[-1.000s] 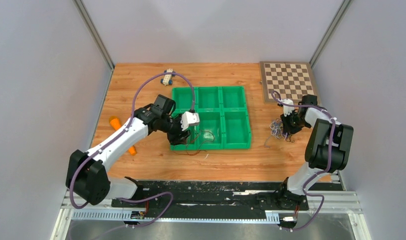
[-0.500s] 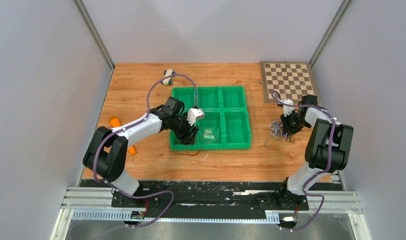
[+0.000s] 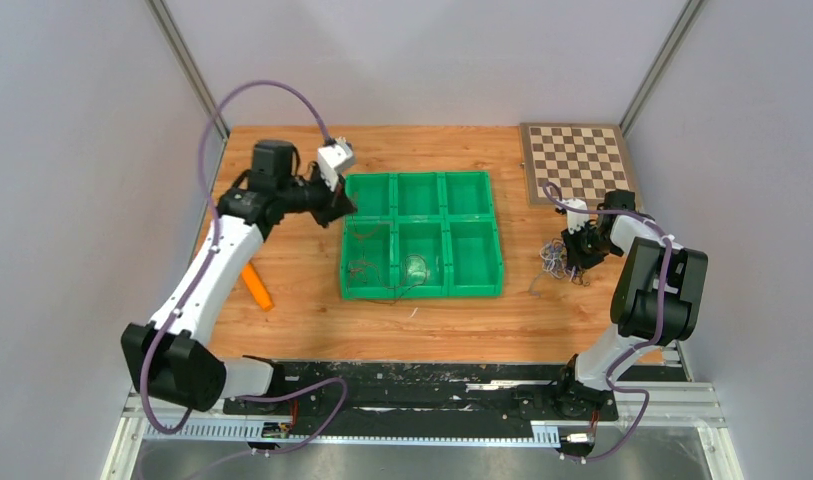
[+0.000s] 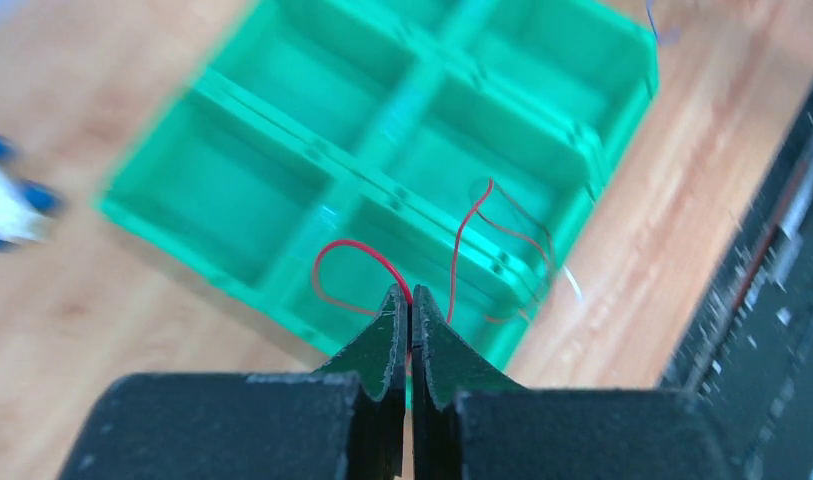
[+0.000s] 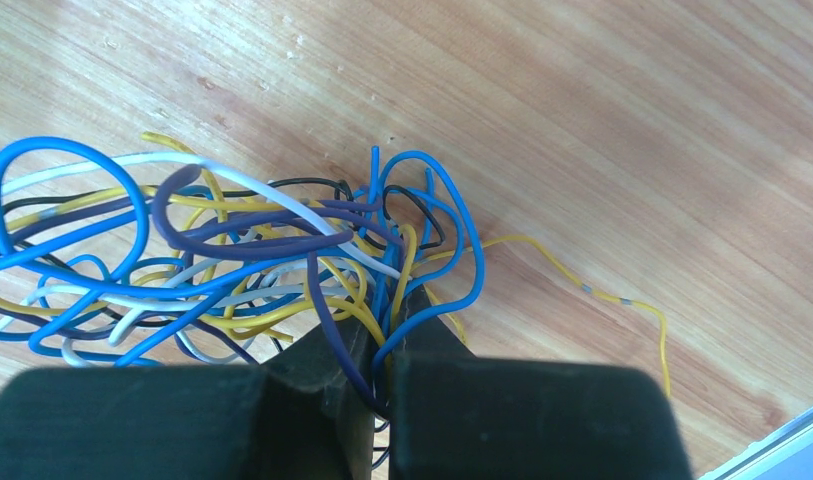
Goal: Untangle the cables
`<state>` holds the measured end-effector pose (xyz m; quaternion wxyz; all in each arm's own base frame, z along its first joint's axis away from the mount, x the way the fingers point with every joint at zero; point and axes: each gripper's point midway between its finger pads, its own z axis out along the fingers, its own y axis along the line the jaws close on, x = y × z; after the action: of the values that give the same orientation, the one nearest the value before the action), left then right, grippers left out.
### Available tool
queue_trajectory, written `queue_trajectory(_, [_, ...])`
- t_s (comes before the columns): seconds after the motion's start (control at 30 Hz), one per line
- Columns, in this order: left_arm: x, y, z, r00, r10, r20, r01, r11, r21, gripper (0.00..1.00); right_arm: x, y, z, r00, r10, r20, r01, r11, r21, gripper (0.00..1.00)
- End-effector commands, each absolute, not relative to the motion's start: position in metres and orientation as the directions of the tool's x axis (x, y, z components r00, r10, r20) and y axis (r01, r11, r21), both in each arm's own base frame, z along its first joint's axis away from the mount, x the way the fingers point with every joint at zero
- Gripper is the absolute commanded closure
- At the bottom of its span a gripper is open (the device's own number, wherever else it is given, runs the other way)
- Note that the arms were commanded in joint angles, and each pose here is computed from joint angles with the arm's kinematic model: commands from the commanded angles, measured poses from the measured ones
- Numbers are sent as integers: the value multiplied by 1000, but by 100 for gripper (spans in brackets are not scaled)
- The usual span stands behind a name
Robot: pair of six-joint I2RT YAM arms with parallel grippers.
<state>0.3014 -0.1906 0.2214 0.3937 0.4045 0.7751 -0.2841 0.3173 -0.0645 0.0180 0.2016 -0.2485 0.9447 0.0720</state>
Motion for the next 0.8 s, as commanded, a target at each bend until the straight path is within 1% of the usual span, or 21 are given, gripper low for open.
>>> queue_trajectory(0.0, [313,-176,311,-207,313,-927,847,532,-9,100,314,-64,27,-791,-443,-423,-504,863,39,98])
queue_trajectory(0.17, [315,-175,385,-52,253,-966,828,551,100,100,317,-64,29,-791,-434,-430,-499,866,43,98])
queue_trajectory(0.2, [317,-173,393,-44,239,-970,813,573,104,100,317,-63,30,-792,-433,-431,-498,866,44,98])
queue_trajectory(0.3, [326,-166,430,60,222,-973,759,624,189,100,318,-62,32,-791,-428,-437,-496,867,47,98])
queue_trajectory(0.4, [337,-155,447,108,250,-962,695,673,253,100,318,-62,33,-791,-427,-439,-495,867,49,98])
queue_trajectory(0.5, [344,-140,483,223,301,-927,595,712,374,100,319,-62,34,-790,-428,-439,-496,867,47,98])
queue_trajectory(0.57, [338,-139,505,290,318,-903,573,698,430,100,320,-63,35,-789,-429,-439,-497,867,46,98])
queue_trajectory(0.63, [331,-140,516,317,317,-894,572,688,447,100,321,-63,36,-787,-430,-442,-497,867,43,98])
queue_trajectory(0.77, [337,-129,509,291,359,-887,531,711,462,100,323,-62,38,-786,-428,-447,-498,866,45,98])
